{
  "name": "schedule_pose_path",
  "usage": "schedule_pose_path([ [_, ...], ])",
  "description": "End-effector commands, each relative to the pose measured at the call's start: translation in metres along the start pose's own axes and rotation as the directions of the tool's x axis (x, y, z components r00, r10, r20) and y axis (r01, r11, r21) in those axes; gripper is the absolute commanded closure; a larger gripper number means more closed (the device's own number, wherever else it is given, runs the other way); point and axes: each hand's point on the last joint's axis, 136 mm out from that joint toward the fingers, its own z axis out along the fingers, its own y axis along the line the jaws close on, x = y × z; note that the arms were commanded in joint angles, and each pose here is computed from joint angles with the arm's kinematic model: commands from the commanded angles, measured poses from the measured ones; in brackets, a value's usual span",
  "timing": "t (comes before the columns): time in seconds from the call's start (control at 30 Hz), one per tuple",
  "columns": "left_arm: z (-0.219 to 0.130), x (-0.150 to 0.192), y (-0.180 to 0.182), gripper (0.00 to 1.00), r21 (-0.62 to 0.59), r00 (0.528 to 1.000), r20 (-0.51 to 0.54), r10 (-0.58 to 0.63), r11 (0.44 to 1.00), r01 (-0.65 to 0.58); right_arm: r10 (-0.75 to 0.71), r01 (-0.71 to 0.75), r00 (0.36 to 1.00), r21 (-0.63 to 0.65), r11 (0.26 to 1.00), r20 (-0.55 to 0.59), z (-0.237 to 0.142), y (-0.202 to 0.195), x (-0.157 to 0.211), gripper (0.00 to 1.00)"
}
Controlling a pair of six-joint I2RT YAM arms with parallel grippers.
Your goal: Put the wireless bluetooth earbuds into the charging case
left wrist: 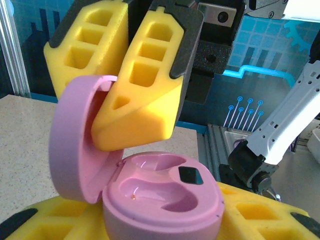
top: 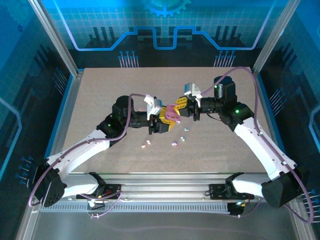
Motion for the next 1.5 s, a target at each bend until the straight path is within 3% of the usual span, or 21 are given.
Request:
schedule_pose_path([
  [0.0,0.001,-0.019,-0.005,0.5,0.014,0.998,0.043,0.042,0.999,-0.043,-0.026,0.026,1.0,-0.006,1.0,0.012,-0.001,0.007,-0.004,0.84],
  [0.2,0.001,-0.02,-0.006,0.46,0.023,0.998,0.051,0.034,0.999,-0.035,-0.037,0.037,0.999,0.01,0.999,0.009,-0.001,0.006,-0.004,0.84],
  [0.67,0.002,-0.017,-0.006,0.66,0.026,0.999,0.036,0.027,0.999,-0.028,-0.045,0.045,0.999,0.011,0.999,0.011,-0.002,0.008,-0.005,0.8],
  [0.87,-0.001,-0.013,-0.006,0.68,0.014,0.997,0.052,0.049,0.999,-0.05,-0.015,0.014,1.0,0.054,0.998,0.01,-0.007,0.003,-0.012,0.64],
  [0.93,-0.002,-0.011,-0.004,0.68,-0.004,0.997,0.062,0.053,0.999,-0.052,0.029,-0.03,1.0,0.111,0.993,0.011,-0.011,-0.006,-0.017,0.54],
  [1.03,-0.004,-0.009,0.004,0.68,-0.053,0.994,0.091,0.066,0.997,-0.061,0.127,-0.132,0.991,0.173,0.976,0.04,-0.023,-0.017,-0.026,0.49],
  [1.2,-0.007,-0.005,0.013,0.68,-0.119,0.983,0.15,0.107,0.989,-0.089,0.35,-0.366,0.931,0.283,0.887,0.106,-0.052,-0.048,-0.029,0.42],
  [1.3,-0.011,-0.002,0.023,0.69,-0.188,0.972,0.189,0.142,0.976,-0.106,0.48,-0.495,0.867,0.355,0.793,0.138,-0.067,-0.067,-0.012,0.38],
  [1.37,-0.013,0.003,0.029,0.69,-0.225,0.968,0.195,0.157,0.968,-0.111,0.581,-0.579,0.8,0.445,0.683,0.149,-0.077,-0.085,0.014,0.38],
  [1.47,-0.016,0.008,0.036,0.69,-0.27,0.965,0.205,0.161,0.957,-0.103,0.748,-0.684,0.645,0.554,0.475,0.155,-0.088,-0.108,0.07,0.42],
])
